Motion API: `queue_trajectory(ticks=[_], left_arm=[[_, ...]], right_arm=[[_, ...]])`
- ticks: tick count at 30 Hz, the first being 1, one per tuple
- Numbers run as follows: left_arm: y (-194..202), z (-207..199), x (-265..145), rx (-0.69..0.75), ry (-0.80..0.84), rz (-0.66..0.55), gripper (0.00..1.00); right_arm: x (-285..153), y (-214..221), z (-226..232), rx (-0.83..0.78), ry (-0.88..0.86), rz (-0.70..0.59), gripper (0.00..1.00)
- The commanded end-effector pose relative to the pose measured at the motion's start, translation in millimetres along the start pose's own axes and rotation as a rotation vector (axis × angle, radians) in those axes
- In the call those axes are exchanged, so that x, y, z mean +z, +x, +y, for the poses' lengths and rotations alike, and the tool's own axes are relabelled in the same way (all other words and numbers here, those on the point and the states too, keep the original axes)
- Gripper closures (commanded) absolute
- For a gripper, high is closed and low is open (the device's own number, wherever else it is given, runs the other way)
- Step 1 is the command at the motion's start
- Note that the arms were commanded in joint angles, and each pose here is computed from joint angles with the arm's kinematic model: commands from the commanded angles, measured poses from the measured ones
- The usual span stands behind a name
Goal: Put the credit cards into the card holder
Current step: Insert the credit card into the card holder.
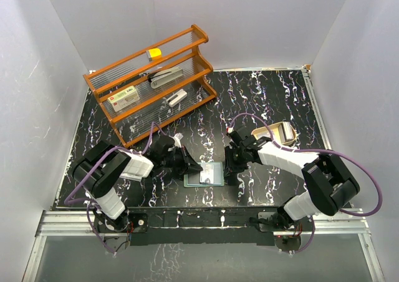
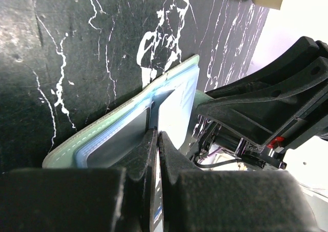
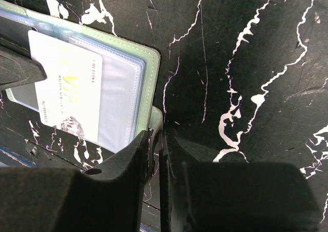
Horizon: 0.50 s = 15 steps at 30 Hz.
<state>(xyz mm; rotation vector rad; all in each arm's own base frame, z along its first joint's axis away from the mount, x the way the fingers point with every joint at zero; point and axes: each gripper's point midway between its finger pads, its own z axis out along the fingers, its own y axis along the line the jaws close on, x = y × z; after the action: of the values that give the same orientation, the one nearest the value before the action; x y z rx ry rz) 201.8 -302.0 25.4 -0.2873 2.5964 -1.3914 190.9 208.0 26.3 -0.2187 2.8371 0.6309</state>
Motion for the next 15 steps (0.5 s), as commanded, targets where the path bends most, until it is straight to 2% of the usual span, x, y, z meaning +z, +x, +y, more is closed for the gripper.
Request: queue_trajectory(ticks=[1,4,9,12,15], left_arm=[[-2,-5,5,0.010,0.012,-0.022,1.00],[-3,-6,3,0.007,0.006,-0.034,0.97],[-4,-4,-4,0.015,-0.044,-0.043,0.71],[-5,-9,-8,0.023,-0.046,-0.045,0.64],[-5,-11,-11,0.030,-0.061,-0.051,0.58]], right_arm=[[-1,-9,11,-0.004,-0.042,-0.045,0.88],[-4,-11,11,-0.003,-0.035,-0.054,0.88],[-10,-16,9,-0.010,-0.013,-0.077,0.83],[-12,-18,7,-0.015,-0.001,-0.088,0.81],[-15,-20,8,-0.019,-0.002,-0.101,0.86]])
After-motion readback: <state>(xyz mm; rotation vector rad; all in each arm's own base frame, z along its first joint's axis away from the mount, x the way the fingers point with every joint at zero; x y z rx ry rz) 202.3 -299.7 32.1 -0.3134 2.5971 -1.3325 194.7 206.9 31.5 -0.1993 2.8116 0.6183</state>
